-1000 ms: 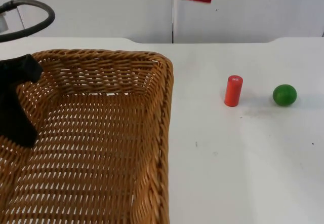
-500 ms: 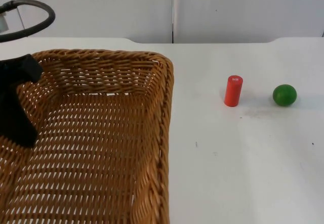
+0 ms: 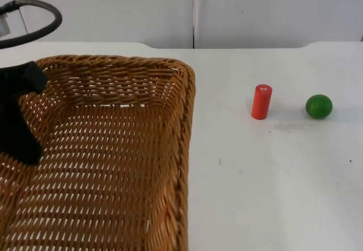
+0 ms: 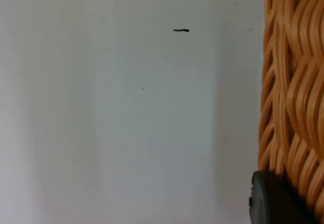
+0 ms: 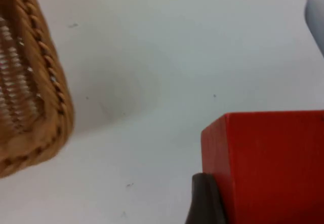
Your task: Pick up the basket with the left hand and place the object to the left of the red cylinder into the basket with the right hand.
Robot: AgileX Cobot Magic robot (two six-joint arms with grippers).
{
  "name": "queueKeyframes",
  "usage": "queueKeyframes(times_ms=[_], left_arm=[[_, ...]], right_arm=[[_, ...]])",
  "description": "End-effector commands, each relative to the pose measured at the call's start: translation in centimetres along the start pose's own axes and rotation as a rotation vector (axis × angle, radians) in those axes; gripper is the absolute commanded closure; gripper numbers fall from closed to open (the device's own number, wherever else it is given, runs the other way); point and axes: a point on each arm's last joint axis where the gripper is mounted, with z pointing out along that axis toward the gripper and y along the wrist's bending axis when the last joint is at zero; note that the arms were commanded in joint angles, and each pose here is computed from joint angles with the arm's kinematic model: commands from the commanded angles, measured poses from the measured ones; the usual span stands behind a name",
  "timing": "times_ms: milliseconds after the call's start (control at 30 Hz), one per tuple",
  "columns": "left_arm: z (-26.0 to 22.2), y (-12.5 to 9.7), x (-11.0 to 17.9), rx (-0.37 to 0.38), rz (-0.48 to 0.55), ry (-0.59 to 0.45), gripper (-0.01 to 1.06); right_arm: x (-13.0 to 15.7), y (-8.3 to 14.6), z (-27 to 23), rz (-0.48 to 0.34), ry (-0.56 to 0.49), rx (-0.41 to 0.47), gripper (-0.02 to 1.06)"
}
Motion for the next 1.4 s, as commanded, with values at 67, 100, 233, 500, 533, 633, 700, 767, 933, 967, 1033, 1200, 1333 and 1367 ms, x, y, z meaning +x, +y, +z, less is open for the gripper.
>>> queueKeyframes(times_ms=[67, 100, 233, 500, 533, 633, 700, 767, 933, 967, 1033, 1200, 1333, 1367], left_arm=[[-0.2, -0.4, 0.0, 0.03, -0.009, -0.011, 1.05], [-0.2, -0.4, 0.0, 0.03, -0.009, -0.011, 1.05], [-0.2, -0.4, 0.0, 0.03, -0.009, -0.011, 1.05], [-0.2, -0.4, 0.0, 0.03, -0.009, -0.011, 1.05], [-0.2, -0.4, 0.0, 0.03, -0.004, -0.011, 1.05], [-0.2, -0.4, 0.0, 0.03, -0.002, -0.012, 1.05], [-0.2, -0.4, 0.0, 0.03, -0.002, -0.012, 1.05], [-0.2, -0.5, 0.0, 0.032, -0.003, -0.012, 1.05], [-0.2, -0.5, 0.0, 0.032, -0.003, -0.012, 1.05], [-0.2, -0.5, 0.0, 0.032, -0.003, -0.012, 1.05], [-0.2, -0.5, 0.0, 0.032, -0.003, -0.012, 1.05], [-0.2, -0.5, 0.0, 0.032, -0.003, -0.012, 1.05], [-0.2, -0.5, 0.0, 0.033, -0.004, -0.012, 1.05], [-0.2, -0.5, 0.0, 0.035, -0.006, -0.013, 1.05]], right_arm=[[-1.9, 2.6, -0.2, -0.05, 0.004, 0.011, 1.05], [-2.1, 2.9, -0.1, -0.058, 0.013, 0.019, 1.05], [-3.3, 5.0, 0.3, -0.079, 0.01, -0.003, 1.05], [-5.6, 9.9, 1.1, -0.081, 0.002, -0.067, 1.05], [-5.7, 10.6, 1.3, -0.082, 0.007, -0.08, 1.05], [-5.7, 11.8, 2.0, -0.077, 0.03, -0.108, 1.05], [-5.4, 12.3, 2.6, -0.082, 0.052, -0.122, 1.05], [-5.0, 13.4, 3.9, -0.094, 0.074, -0.143, 1.05], [-4.1, 14.6, 6.2, -0.086, 0.084, -0.151, 1.05], [-3.8, 15.0, 6.9, -0.074, 0.083, -0.153, 1.05], [-3.6, 15.2, 7.3, -0.075, 0.084, -0.153, 1.05], [-3.1, 16.5, 8.6, -0.095, 0.082, -0.155, 1.05], [-2.6, 17.4, 9.5, -0.113, 0.084, -0.15, 1.05], [-2.5, 17.9, 9.9, -0.115, 0.08, -0.15, 1.05]])
